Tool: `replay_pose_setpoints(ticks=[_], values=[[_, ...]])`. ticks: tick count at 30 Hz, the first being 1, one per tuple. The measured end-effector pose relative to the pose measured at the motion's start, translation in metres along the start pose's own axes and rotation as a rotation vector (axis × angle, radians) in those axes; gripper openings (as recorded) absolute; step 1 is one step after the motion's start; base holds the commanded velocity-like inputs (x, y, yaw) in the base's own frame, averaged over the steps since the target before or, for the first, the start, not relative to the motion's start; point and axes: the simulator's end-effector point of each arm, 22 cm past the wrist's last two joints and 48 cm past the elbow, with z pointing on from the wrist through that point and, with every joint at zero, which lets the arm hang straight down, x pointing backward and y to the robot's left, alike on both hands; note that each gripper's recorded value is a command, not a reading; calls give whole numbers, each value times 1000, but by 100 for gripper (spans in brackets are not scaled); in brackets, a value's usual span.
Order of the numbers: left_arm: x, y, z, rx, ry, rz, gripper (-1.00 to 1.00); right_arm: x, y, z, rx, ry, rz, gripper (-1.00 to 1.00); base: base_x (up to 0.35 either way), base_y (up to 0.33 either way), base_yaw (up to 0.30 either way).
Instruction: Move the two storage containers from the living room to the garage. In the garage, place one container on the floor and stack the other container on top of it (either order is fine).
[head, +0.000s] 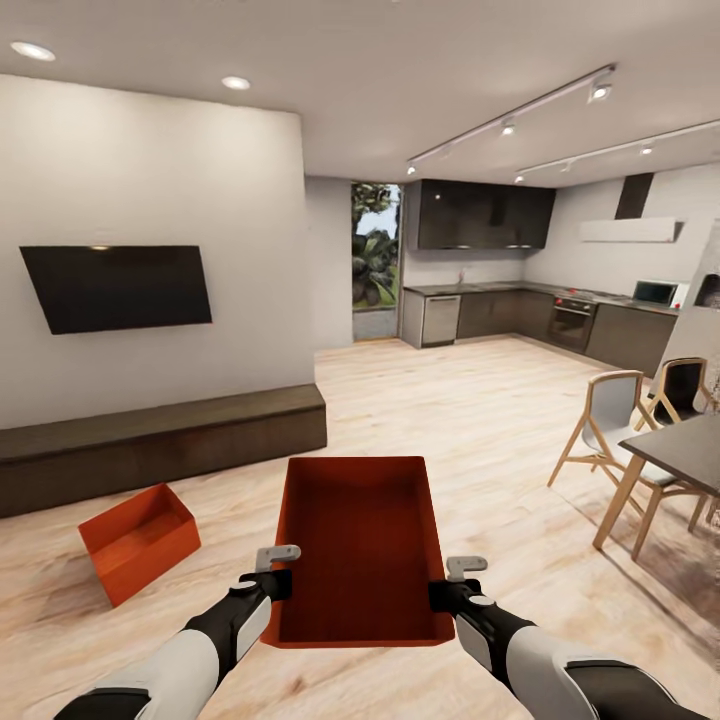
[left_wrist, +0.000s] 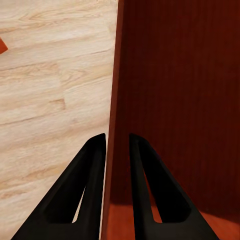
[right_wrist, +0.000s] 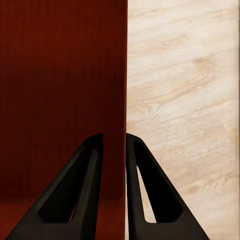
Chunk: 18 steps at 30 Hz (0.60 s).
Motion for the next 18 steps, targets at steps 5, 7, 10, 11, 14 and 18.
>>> replay_pose_setpoints(ticks=[5,7,10,11,14,18], values=[[-4,0,-2,1,-8,0,-100,-4,0,-2,0,-8,0,-100,0,0,-131],[-5,0,-3,1,-11,0,-100,-6,0,-3,0,-11,0,-100,0,0,-134],[-8,0,-4,1,-15,0,-100,-8,0,-4,0,-16,0,-100,0,0,-137],[-9,-1,-5,1,-17,0,-100,-9,0,-4,0,-17,0,-100,0,0,-139],[-11,-1,-6,1,-21,0,-100,-11,0,-5,0,-21,0,-100,0,0,-111],[-11,-3,-7,0,-21,-1,-100,-11,-2,-5,-1,-21,0,-100,0,0,-25]])
